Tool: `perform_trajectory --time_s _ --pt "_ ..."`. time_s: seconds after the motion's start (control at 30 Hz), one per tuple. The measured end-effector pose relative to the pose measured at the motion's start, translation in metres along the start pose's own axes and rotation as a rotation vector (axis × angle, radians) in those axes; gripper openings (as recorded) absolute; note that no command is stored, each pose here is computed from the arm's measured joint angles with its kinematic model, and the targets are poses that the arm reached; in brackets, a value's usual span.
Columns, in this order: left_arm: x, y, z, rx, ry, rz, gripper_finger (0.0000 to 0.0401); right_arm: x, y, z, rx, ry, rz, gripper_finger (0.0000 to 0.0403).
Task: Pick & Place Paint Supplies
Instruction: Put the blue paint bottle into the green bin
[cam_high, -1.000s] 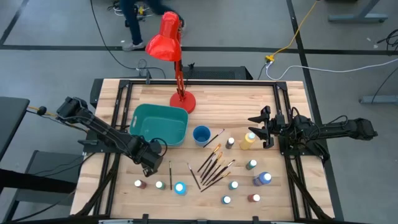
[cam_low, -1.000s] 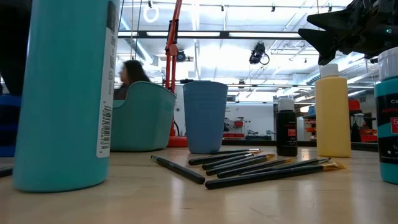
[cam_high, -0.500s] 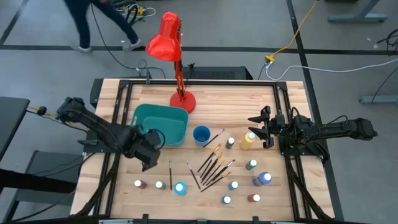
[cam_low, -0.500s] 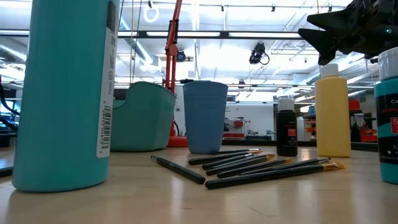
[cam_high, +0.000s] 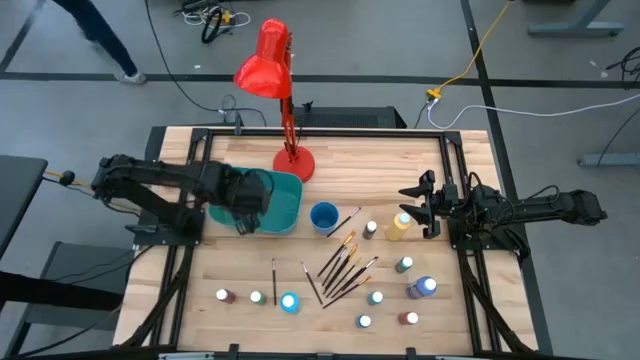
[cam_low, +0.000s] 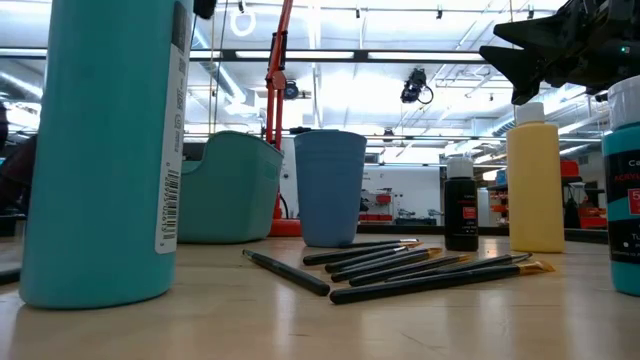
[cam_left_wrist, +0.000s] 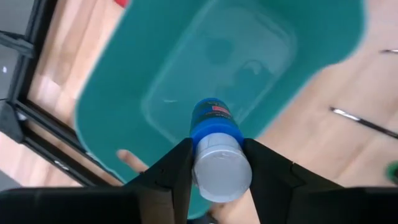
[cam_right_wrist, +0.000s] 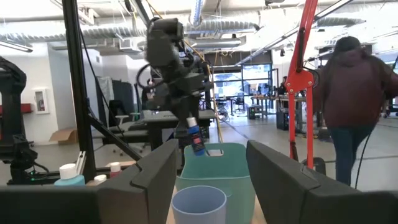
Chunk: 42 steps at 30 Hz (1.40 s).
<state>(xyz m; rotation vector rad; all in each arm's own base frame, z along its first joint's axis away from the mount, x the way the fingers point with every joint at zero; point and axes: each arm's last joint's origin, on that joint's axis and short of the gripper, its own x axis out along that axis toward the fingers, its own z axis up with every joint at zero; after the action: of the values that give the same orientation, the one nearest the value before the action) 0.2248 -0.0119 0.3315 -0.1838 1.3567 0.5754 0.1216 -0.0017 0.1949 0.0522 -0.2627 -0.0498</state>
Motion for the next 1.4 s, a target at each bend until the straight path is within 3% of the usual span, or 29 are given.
perform_trajectory --time_s 0.3,0.47,0.77,1.2,1.4 --pt "0.015 0.037 0.017 0.005 0.066 -0.006 0.0137 0.000 0.000 0.000 0.001 0.000 0.000 0.0204" --pt "0.037 0.048 0.014 0.034 0.136 0.005 0.0131 0.000 0.000 0.000 0.002 0.000 0.000 0.0204" --pt "0.081 0.065 0.021 0.032 0.116 -0.074 0.0135 0.000 0.000 0.000 0.002 0.000 0.000 0.0204" --pt "0.132 0.086 0.003 0.033 0.198 -0.100 0.0133 0.000 0.000 0.000 0.027 0.001 0.001 0.0204" --pt "0.138 0.098 0.004 0.009 0.186 -0.094 0.0131 0.000 0.000 0.000 0.027 0.001 0.000 0.0204"
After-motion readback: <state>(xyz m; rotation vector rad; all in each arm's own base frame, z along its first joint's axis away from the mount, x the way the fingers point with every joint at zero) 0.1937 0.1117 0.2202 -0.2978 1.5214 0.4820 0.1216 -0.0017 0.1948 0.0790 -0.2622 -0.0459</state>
